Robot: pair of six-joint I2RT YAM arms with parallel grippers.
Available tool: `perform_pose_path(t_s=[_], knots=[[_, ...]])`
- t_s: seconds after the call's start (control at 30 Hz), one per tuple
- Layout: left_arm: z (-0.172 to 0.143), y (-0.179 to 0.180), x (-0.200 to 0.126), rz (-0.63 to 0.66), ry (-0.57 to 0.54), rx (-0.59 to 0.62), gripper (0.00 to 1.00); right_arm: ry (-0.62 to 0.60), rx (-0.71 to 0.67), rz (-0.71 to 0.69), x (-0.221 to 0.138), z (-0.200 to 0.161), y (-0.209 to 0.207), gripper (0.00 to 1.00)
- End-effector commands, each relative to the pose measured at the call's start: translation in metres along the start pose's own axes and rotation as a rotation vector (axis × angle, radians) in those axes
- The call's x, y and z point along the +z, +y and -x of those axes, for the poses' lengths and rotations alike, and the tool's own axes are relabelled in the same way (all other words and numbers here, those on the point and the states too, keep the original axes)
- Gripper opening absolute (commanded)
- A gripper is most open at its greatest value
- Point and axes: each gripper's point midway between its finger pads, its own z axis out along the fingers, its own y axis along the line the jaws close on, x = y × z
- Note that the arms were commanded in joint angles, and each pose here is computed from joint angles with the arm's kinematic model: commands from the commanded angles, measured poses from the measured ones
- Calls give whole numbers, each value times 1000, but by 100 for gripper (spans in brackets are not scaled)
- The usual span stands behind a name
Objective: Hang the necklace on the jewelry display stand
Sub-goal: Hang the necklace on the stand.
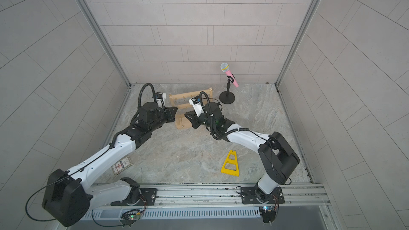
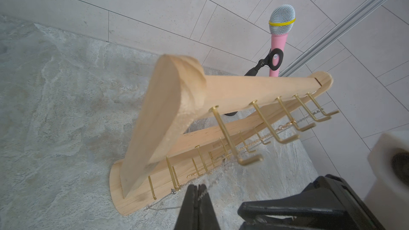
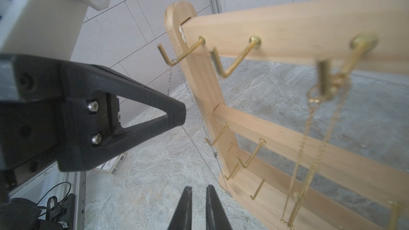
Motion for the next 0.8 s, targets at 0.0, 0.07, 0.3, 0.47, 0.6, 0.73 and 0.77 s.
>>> perform_pose_path(t_s=[0.0,0.07,0.3,0.47,0.6,0.73,0.77], knots=[[-2,10,-3,51,1,26,0,-28,-15,6,1,13,5,16],[-2,12,-2,63,-3,29,0,-28,-16,6,1,12,5,16],[3,12,6,68,-7,40,0,-27,-21,4,0,13,5,16],[2,13,10,70,-2,41,0,-29,-22,6,0,14,6,16],[2,15,12,78,-4,44,0,-31,-26,11,2,16,7,16],[2,14,13,76,-3,42,0,-34,-30,16,5,19,11,17],[2,14,13,75,-2,42,0,-36,-34,16,5,20,12,18]])
